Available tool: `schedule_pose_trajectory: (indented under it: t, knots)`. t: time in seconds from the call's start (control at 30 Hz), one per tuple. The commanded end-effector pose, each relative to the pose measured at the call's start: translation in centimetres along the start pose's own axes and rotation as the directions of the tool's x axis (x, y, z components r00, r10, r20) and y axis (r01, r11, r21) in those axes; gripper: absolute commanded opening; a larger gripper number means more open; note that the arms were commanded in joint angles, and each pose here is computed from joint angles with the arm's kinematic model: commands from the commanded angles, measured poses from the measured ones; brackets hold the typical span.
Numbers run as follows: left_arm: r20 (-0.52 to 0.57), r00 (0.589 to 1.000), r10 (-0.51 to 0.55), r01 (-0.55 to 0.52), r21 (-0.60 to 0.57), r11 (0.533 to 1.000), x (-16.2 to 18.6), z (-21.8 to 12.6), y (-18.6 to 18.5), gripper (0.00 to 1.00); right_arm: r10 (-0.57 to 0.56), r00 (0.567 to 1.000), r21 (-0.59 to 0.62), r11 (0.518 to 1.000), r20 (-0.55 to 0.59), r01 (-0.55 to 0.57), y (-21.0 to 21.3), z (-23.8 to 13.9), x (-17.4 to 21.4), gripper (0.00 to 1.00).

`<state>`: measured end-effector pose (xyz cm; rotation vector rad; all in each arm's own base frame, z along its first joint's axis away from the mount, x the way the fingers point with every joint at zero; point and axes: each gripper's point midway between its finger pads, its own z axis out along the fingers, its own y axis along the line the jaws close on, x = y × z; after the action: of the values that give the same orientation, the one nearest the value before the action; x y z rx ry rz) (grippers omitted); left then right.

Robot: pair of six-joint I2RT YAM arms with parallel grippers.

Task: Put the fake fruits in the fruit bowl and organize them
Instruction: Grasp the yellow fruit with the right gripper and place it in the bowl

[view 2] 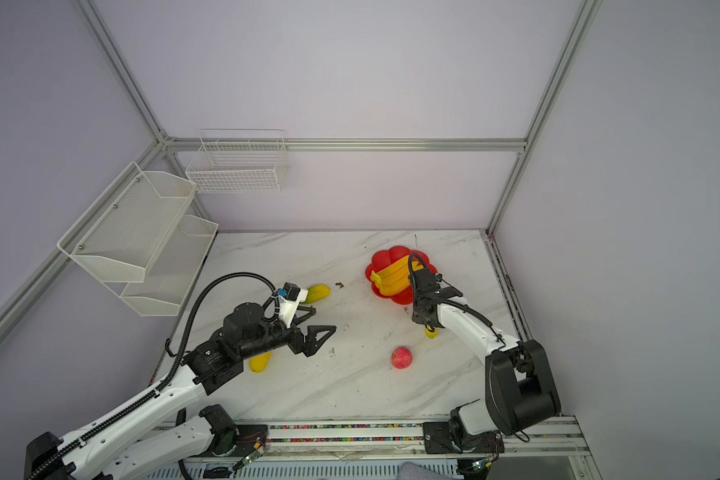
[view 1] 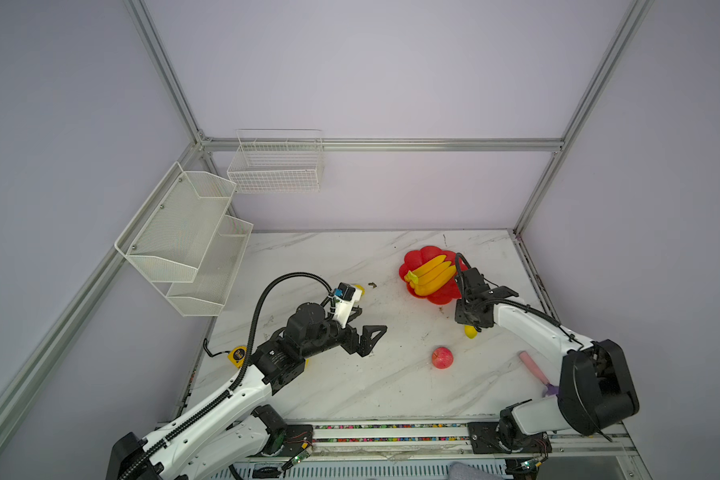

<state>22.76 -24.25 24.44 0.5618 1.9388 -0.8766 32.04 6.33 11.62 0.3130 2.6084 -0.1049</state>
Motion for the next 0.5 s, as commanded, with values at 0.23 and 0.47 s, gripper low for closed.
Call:
schedule_pose_trajectory:
  t: [0.23, 0.47]
  knots:
    - [0.068, 0.995, 0.067, -0.061, -0.086, 0.994, -4.1, -0.6, 0.4, 1.00, 0.110, 0.976, -0.361, 0.932, 0.188, -0.035, 7.7, -2.9, -10.7, 0.43]
    - [0.053, 0.996, 0.067, -0.062, -0.086, 0.994, -4.4, -0.3, 0.3, 1.00, 0.183, 0.971, -0.358, 0.926, 0.151, -0.119, 6.4, 1.5, -11.8, 0.43]
